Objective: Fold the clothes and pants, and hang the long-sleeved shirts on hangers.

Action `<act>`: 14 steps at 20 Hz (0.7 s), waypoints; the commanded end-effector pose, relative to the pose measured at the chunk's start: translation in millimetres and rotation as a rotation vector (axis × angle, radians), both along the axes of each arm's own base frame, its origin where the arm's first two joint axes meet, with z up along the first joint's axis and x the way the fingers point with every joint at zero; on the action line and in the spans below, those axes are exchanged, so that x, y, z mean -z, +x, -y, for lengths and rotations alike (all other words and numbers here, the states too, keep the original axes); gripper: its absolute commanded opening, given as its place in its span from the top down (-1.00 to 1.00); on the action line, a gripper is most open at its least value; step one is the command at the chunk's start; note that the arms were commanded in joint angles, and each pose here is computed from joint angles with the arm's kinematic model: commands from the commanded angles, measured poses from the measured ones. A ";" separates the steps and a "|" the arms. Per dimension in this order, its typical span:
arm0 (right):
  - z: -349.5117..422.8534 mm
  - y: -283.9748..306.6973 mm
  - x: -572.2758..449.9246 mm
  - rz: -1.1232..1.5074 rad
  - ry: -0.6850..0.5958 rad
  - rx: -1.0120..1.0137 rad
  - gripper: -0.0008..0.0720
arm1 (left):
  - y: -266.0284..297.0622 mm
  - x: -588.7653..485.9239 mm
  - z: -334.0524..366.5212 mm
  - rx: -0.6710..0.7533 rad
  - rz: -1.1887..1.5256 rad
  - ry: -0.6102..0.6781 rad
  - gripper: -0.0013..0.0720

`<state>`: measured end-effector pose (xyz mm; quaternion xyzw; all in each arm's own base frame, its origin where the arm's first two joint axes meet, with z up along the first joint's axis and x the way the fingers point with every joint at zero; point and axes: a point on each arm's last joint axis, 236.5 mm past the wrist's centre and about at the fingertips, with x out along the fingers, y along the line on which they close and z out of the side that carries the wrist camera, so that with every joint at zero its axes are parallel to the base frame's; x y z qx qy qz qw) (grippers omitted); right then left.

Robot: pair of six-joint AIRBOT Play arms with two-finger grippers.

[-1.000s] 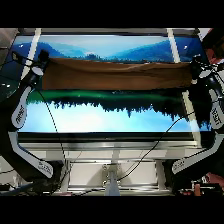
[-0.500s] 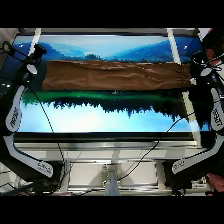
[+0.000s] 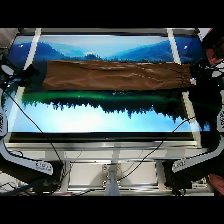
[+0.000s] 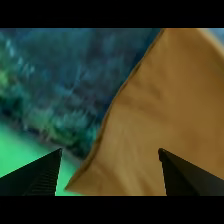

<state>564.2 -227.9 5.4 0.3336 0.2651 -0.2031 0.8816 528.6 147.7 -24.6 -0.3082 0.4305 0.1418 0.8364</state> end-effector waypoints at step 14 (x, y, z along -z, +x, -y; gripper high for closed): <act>-15.9 -14.1 17.9 -0.092 0.066 -0.049 -0.62 | 30.0 55.0 14.3 0.228 0.004 -0.342 -0.98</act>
